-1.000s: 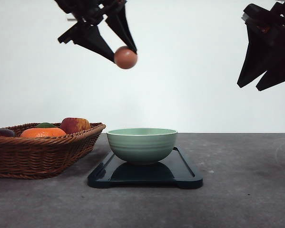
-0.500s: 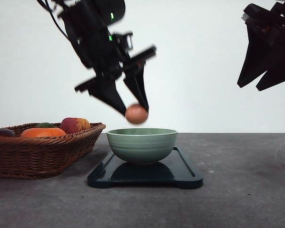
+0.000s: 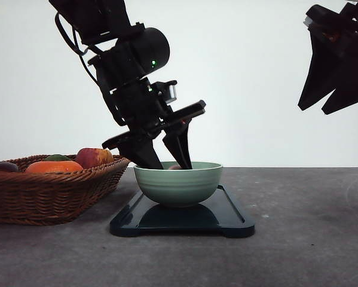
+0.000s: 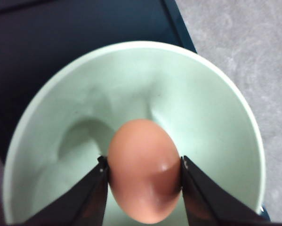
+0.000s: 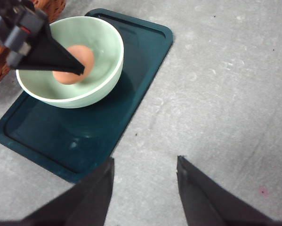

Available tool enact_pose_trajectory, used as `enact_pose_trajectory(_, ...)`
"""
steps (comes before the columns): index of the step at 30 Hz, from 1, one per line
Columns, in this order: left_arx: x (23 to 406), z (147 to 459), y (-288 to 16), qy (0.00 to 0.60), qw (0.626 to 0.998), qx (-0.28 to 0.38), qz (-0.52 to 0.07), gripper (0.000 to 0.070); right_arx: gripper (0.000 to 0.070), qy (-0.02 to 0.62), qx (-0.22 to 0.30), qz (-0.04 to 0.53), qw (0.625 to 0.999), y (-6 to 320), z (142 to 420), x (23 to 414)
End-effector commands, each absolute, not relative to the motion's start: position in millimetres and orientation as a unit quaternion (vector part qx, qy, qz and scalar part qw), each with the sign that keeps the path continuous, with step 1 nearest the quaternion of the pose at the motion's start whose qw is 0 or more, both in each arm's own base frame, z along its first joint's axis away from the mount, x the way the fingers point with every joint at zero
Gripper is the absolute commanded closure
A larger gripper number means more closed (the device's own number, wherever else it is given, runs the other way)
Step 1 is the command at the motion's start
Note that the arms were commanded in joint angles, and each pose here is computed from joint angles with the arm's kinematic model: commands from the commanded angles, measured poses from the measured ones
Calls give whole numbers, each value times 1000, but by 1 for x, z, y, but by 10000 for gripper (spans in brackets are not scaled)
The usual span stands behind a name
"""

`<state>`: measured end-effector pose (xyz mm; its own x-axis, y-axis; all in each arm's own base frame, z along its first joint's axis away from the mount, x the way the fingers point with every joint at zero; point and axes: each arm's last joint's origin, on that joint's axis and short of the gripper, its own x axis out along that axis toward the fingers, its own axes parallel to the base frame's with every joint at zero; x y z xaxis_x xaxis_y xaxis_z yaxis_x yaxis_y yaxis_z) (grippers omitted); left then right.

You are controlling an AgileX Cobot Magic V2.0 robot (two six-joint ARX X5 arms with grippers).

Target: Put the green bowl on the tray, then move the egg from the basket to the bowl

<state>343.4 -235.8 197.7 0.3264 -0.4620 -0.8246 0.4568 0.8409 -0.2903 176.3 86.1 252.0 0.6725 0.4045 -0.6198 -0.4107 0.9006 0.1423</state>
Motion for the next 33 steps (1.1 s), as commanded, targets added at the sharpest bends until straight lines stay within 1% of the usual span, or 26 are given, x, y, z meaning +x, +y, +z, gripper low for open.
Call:
enact_pose_trajectory(1, 347, 193, -244, 505, 815, -4, -284, 594, 438, 338, 0, 224, 914, 88, 252, 177)
enact_pose_trajectory(10, 350, 185, -247, 504, 815, -4, -285, 592, 438, 339, -1, 223, 914, 88, 252, 177)
enact_pose_trajectory(12, 351, 185, -248, 501, 817, -6, -286, 552, 438, 339, -1, 223, 914, 88, 252, 177)
enact_pose_trajectory(13, 351, 185, -248, 499, 818, -8, -286, 506, 438, 339, -1, 223, 914, 88, 252, 177)
enact_pose_trajectory(15, 351, 186, -249, 499, 818, -11, -286, 446, 438, 339, -1, 223, 914, 88, 252, 177)
enact_pose_trajectory(17, 350, 186, -249, 502, 816, -12, -287, 429, 438, 339, -1, 223, 914, 88, 252, 177)
enact_pose_trajectory(21, 349, 190, -249, 515, 806, -13, -292, 426, 438, 339, -1, 223, 914, 88, 252, 177)
enact_pose_trajectory(22, 349, 191, -249, 517, 804, -13, -293, 414, 438, 339, -1, 223, 914, 88, 252, 177)
enact_pose_trajectory(25, 350, 198, -252, 514, 805, -13, -295, 328, 438, 339, -1, 223, 914, 88, 252, 177)
enact_pose_trajectory(26, 350, 201, -253, 511, 806, -13, -297, 312, 438, 339, -1, 223, 914, 88, 252, 177)
enact_pose_trajectory(33, 352, 222, -261, 500, 810, -13, -307, 308, 437, 343, -2, 223, 912, 87, 251, 176)
